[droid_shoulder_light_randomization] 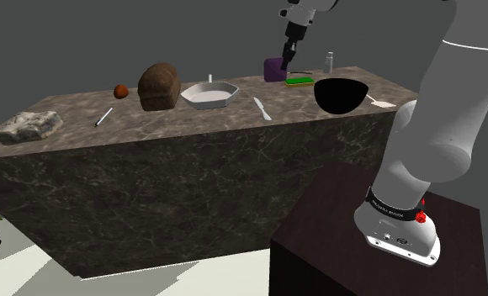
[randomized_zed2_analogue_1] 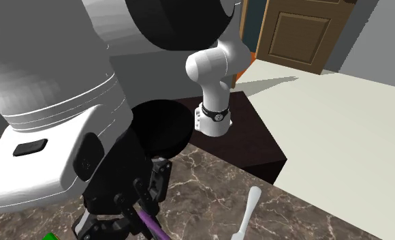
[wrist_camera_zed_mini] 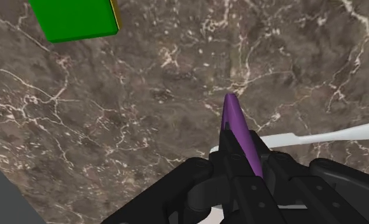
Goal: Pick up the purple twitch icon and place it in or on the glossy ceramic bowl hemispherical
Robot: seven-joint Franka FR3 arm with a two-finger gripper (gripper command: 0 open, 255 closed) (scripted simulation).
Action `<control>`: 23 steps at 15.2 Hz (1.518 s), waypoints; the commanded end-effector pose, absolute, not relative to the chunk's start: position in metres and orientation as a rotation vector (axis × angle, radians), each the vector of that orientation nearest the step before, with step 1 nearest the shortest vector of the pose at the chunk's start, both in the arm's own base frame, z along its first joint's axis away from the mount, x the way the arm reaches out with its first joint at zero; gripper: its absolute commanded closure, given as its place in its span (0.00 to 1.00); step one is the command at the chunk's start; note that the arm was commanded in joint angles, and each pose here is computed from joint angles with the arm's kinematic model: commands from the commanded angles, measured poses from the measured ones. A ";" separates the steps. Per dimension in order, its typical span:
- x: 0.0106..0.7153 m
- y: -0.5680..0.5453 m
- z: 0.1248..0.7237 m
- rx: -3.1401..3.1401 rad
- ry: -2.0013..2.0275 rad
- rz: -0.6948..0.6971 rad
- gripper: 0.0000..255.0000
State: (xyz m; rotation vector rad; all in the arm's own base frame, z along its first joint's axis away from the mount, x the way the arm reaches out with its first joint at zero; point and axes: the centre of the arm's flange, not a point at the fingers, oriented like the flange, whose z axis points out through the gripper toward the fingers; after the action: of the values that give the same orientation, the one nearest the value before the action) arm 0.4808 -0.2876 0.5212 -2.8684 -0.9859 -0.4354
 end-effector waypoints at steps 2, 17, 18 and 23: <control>0.480 -0.287 0.537 -2.868 -0.986 -0.435 1.00; 0.480 -0.287 0.616 -2.868 -0.986 -0.435 1.00; 0.480 -0.287 0.617 -2.868 -0.986 -0.435 1.00; 0.414 -0.288 0.621 -2.868 -0.986 -0.435 1.00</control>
State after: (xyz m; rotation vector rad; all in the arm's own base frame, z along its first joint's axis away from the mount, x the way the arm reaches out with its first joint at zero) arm 0.4257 -0.2861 0.6198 -2.8669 -0.9842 -0.4365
